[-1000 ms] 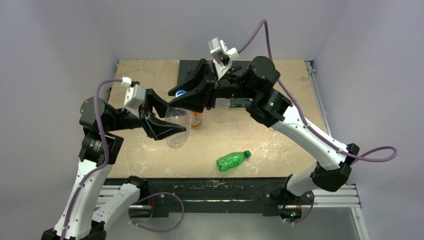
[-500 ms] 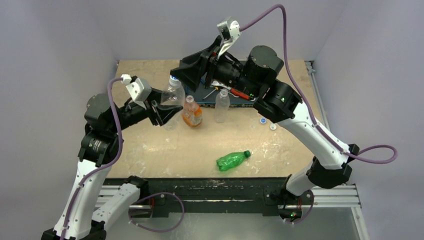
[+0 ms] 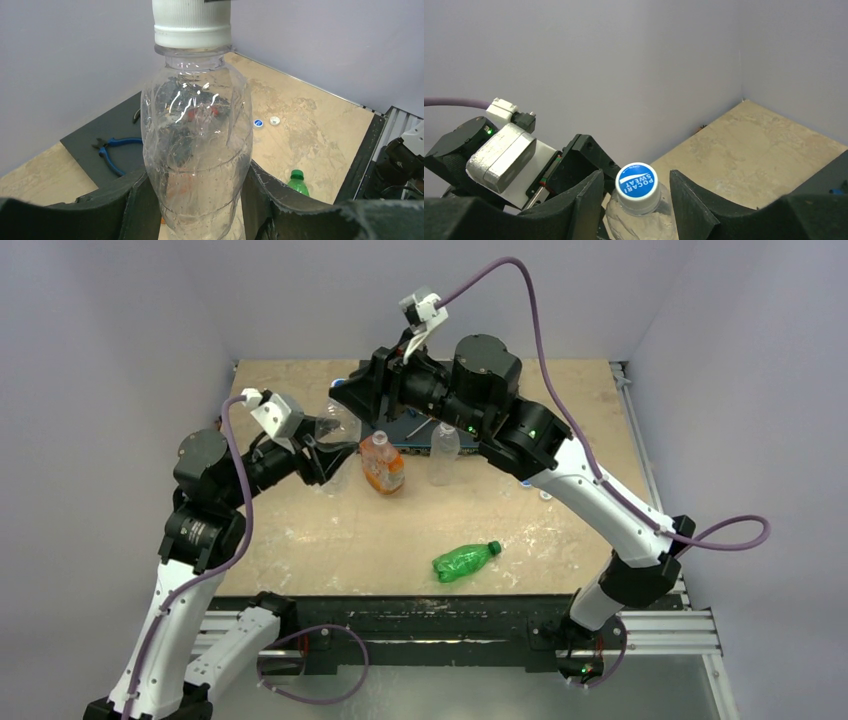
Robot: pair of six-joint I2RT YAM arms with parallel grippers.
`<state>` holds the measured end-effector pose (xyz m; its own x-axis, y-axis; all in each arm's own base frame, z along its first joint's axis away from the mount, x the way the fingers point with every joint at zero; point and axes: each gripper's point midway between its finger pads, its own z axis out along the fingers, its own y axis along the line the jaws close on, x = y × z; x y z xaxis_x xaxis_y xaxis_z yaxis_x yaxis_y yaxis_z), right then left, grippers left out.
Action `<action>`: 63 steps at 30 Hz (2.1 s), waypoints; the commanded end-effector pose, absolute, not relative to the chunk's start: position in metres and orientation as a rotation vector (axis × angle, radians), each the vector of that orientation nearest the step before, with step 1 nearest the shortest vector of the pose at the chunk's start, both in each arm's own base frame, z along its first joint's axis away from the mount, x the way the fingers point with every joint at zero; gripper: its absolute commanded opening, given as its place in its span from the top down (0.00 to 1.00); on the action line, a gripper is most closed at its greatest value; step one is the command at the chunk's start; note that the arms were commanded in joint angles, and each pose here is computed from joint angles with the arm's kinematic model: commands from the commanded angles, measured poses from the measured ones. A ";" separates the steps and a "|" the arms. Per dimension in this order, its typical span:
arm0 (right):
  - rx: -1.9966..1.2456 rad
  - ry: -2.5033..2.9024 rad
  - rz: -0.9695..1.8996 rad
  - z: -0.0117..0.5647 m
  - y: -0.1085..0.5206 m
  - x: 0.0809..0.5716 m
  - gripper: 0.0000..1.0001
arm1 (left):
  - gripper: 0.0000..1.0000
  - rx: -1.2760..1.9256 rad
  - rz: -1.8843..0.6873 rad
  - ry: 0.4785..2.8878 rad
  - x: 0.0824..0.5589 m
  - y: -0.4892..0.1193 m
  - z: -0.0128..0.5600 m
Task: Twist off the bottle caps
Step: Unscrew the bottle cap from the plastic bottle.
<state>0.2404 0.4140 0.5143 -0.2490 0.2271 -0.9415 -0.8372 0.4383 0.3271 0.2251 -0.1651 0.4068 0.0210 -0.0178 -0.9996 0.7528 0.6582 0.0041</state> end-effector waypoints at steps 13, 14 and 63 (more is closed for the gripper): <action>-0.572 1.437 1.190 0.530 0.421 0.228 0.88 | 0.78 0.653 -0.652 1.409 0.229 -0.164 0.410; -0.574 1.437 1.187 0.530 0.421 0.228 0.91 | 0.78 0.654 -0.660 1.410 0.229 -0.165 0.410; -0.474 1.379 1.031 0.551 0.421 0.217 0.47 | 0.81 0.695 -0.637 1.366 0.220 -0.164 0.431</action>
